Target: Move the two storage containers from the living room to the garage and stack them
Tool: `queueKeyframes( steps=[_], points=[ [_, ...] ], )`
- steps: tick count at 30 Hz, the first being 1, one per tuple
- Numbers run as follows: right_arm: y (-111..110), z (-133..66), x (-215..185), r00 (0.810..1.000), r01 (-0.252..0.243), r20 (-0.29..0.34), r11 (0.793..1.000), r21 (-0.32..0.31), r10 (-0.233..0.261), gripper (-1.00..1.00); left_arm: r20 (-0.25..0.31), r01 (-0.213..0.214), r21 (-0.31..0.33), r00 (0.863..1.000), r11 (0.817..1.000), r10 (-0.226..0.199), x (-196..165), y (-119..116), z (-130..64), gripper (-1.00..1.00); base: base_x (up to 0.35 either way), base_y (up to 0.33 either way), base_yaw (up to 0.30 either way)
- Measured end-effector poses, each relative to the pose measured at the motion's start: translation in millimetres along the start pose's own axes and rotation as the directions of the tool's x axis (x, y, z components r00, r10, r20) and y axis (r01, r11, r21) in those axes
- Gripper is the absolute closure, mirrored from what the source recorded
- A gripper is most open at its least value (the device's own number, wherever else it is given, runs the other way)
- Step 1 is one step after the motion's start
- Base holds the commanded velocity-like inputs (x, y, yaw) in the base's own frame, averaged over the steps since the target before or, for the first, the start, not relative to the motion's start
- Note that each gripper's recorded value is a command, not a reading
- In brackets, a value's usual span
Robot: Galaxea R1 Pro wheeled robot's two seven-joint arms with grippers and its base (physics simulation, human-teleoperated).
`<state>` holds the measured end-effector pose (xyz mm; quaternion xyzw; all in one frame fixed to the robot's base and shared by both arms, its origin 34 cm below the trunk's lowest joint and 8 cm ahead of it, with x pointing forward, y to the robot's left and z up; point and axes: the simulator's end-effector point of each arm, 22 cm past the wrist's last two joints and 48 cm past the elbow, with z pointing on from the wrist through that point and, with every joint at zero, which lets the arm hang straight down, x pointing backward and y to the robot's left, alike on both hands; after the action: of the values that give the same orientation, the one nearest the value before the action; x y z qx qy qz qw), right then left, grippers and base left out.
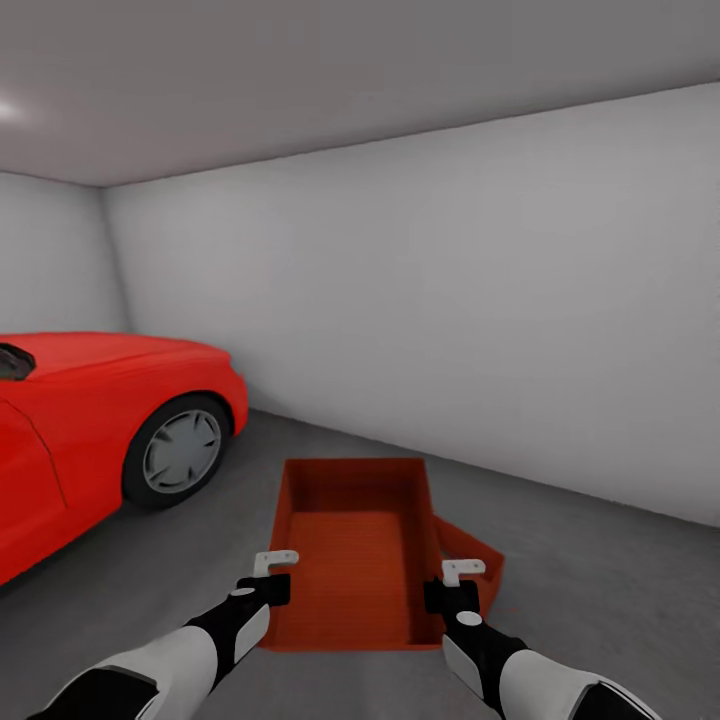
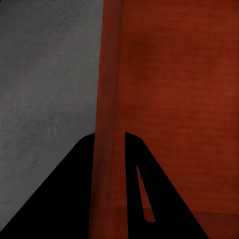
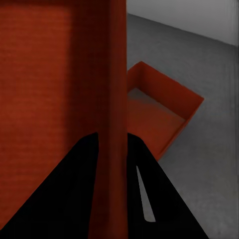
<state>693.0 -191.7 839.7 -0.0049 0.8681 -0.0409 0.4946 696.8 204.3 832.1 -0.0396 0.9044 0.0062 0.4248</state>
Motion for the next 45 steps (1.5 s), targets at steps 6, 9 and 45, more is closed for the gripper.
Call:
queueKeyframes(
  steps=[6,9,45],
  points=[
    [-0.2,0.1,-0.2,1.000,0.000,0.000,1.000,0.000,0.000,1.00,0.000,0.000,0.000,1.000,1.000,0.000,-0.1,-0.2,0.0,1.00,0.288,0.244,-0.283],
    [-0.2,0.1,-0.4,1.000,0.000,0.001,1.000,0.000,0.000,1.00,0.001,0.001,0.000,1.000,1.000,-0.001,-0.1,-0.2,0.0,1.00,0.287,0.245,-0.209],
    [0.3,0.0,-0.4,1.000,0.001,0.001,1.000,0.000,-0.001,1.00,0.000,0.001,0.000,1.000,1.000,-0.001,-0.1,0.3,0.1,1.00,0.282,0.254,-0.068]
  ],
)
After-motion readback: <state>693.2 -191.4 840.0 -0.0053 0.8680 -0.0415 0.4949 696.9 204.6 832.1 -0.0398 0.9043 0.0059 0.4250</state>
